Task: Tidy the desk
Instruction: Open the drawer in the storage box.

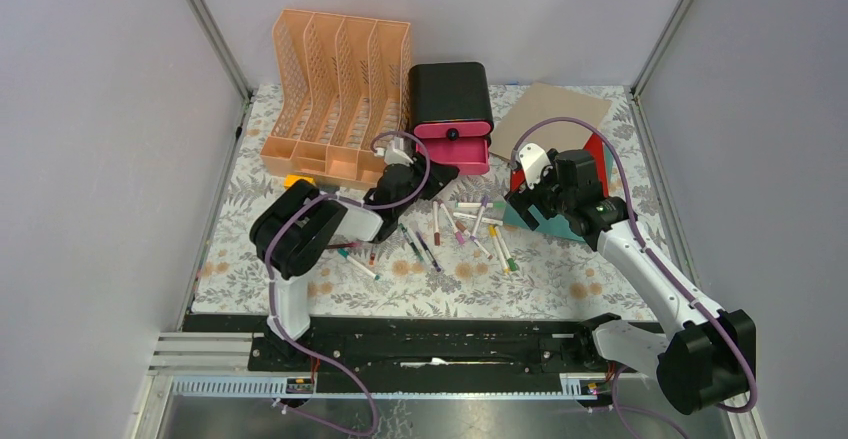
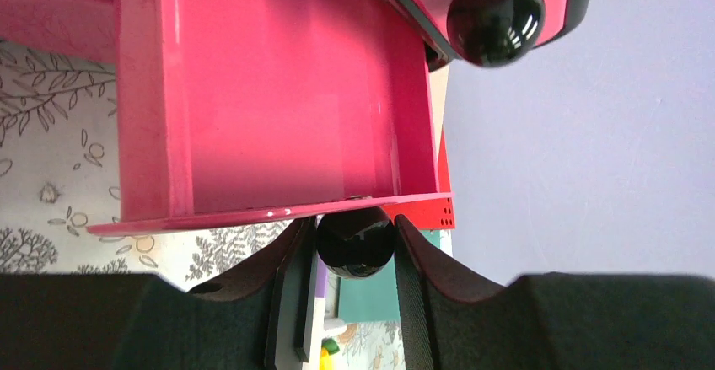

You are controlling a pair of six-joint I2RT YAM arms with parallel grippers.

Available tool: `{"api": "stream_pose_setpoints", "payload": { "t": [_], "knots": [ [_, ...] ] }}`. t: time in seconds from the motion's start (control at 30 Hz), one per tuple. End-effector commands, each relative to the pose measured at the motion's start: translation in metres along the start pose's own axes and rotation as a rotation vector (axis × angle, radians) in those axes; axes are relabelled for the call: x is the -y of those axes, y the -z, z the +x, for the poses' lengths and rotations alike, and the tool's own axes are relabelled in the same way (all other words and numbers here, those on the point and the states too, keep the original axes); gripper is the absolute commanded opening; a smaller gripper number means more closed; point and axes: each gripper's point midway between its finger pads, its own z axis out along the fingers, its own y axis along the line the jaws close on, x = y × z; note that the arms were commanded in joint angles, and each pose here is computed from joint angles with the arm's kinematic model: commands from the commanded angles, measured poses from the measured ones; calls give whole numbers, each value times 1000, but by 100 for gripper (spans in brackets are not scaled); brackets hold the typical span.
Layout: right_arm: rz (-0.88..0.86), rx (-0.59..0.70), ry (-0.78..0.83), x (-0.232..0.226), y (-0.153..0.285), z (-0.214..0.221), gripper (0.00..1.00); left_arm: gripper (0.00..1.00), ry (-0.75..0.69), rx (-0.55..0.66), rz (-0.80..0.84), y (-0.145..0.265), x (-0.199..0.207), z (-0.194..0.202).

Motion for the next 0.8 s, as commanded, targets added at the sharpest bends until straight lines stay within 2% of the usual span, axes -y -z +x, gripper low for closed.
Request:
{"api": "stream_pose_setpoints", "payload": {
  "t": [0.0,0.03,0.23,0.4,0.47,0.63,0.77],
  "knots": [
    [5,29,-8,2,1,-7,100,18,-29,43,50,12,17,-11],
    [5,29,-6,2,1,-7,100,23,-29,42,51,12,17,-11],
    [0,27,-6,1,1,-6,100,72,-69,15,77,17,26,-10],
    [-9,29,-2,-1,1,-6,100,88,-172,-14,91,34,36,-10],
    [-12,30,0,-1,1,-6,100,98,-222,-25,98,44,40,-10],
    [-17,30,7,-2,2,-5,100,99,-353,-60,100,69,44,-9],
    [-28,34,12,-4,3,-6,100,99,-524,-31,3,89,37,-26]
  ]
}}
